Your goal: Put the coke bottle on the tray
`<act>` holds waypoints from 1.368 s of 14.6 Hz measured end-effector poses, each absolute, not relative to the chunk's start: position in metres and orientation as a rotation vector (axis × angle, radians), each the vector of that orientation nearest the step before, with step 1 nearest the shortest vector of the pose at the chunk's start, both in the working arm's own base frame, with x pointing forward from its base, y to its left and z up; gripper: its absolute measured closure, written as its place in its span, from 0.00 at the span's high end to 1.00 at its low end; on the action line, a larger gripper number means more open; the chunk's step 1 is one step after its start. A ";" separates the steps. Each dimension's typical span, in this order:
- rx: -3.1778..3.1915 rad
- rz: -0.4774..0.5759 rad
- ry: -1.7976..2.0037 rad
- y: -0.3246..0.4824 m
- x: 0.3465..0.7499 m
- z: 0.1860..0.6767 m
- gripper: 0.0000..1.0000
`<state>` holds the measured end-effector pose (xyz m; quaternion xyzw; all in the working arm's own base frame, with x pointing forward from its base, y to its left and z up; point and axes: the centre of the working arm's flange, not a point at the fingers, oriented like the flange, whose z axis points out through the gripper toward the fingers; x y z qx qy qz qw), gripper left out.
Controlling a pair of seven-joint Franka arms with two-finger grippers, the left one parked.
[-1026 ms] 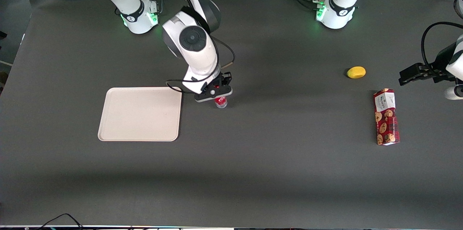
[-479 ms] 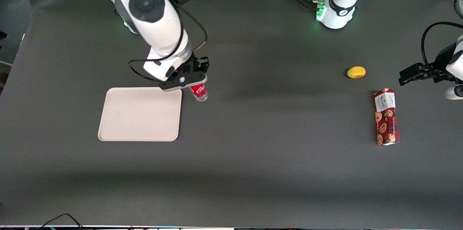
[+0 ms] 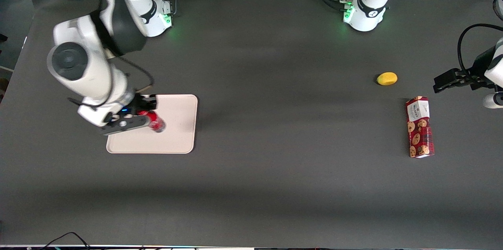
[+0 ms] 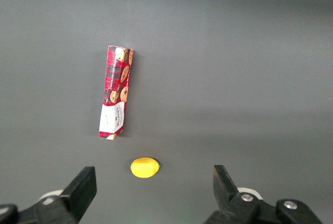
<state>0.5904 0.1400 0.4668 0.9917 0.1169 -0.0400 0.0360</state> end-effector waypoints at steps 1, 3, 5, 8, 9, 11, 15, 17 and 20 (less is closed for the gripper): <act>3.045 -0.121 0.386 0.109 0.586 0.464 0.38; 3.041 -0.095 0.444 0.053 0.574 0.453 0.38; 3.036 -0.064 0.501 0.004 0.562 0.430 0.38; 3.024 -0.030 0.570 -0.050 0.545 0.386 0.38; 3.021 -0.016 0.580 -0.061 0.539 0.373 0.38; 3.021 -0.003 0.577 -0.071 0.529 0.353 0.38; 3.062 0.019 0.619 -0.075 0.527 0.332 0.38; 3.075 0.011 0.634 -0.080 0.527 0.320 0.38; 3.076 0.004 0.634 -0.081 0.529 0.309 0.38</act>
